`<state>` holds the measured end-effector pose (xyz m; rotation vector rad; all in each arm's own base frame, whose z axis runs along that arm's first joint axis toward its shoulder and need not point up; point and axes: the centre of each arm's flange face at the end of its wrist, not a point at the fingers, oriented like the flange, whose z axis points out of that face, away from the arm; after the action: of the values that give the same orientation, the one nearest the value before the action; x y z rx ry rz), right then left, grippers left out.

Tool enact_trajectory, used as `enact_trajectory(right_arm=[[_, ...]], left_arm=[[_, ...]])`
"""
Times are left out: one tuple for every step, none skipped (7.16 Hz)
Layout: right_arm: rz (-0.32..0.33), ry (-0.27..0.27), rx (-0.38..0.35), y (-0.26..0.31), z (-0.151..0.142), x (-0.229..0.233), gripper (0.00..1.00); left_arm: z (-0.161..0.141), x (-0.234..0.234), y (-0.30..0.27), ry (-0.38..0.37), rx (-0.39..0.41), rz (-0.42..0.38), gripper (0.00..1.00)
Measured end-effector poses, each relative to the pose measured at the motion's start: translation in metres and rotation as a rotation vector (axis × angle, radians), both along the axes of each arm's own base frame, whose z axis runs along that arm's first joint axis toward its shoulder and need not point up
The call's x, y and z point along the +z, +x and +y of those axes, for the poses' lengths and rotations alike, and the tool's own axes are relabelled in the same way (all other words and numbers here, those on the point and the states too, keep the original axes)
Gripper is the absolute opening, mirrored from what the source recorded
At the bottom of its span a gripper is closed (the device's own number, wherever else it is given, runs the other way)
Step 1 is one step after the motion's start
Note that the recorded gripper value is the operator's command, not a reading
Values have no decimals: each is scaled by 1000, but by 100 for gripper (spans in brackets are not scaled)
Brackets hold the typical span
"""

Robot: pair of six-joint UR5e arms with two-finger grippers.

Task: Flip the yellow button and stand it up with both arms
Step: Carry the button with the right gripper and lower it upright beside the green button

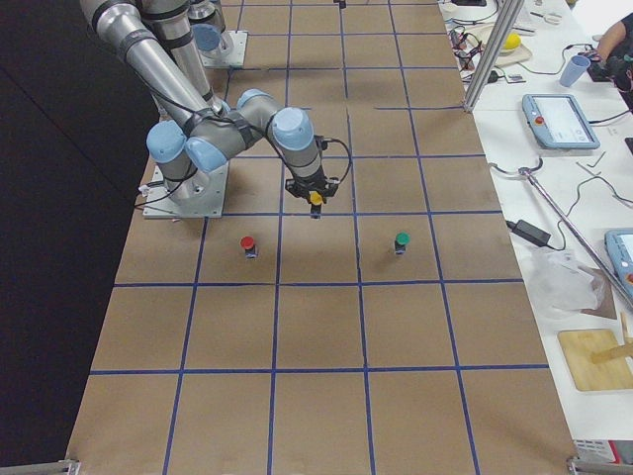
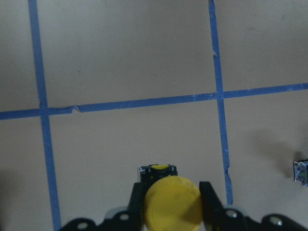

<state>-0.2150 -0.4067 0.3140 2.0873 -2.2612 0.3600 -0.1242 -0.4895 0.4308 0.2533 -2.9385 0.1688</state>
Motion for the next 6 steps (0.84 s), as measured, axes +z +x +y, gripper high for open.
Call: enact_trajectory(right_arm=[[-22, -24, 10, -21, -8, -26, 26], [-33, -43, 20, -37, -14, -47, 26], [-40, -57, 21, -46, -16, -58, 27], [-44, -63, 21, -51, -17, -64, 33], [-50, -61, 19, -52, -17, -68, 44], [-59, -53, 15, -52, -17, -73, 55]], left_arm=[[-1, 15, -2, 52, -35, -84, 100], [-5, 28, -2, 106, -52, -124, 100], [-15, 35, -2, 143, -62, -141, 100], [-21, 42, -4, 155, -68, -149, 100], [-21, 51, -5, 149, -70, -152, 100], [-21, 56, -5, 143, -72, -152, 100]])
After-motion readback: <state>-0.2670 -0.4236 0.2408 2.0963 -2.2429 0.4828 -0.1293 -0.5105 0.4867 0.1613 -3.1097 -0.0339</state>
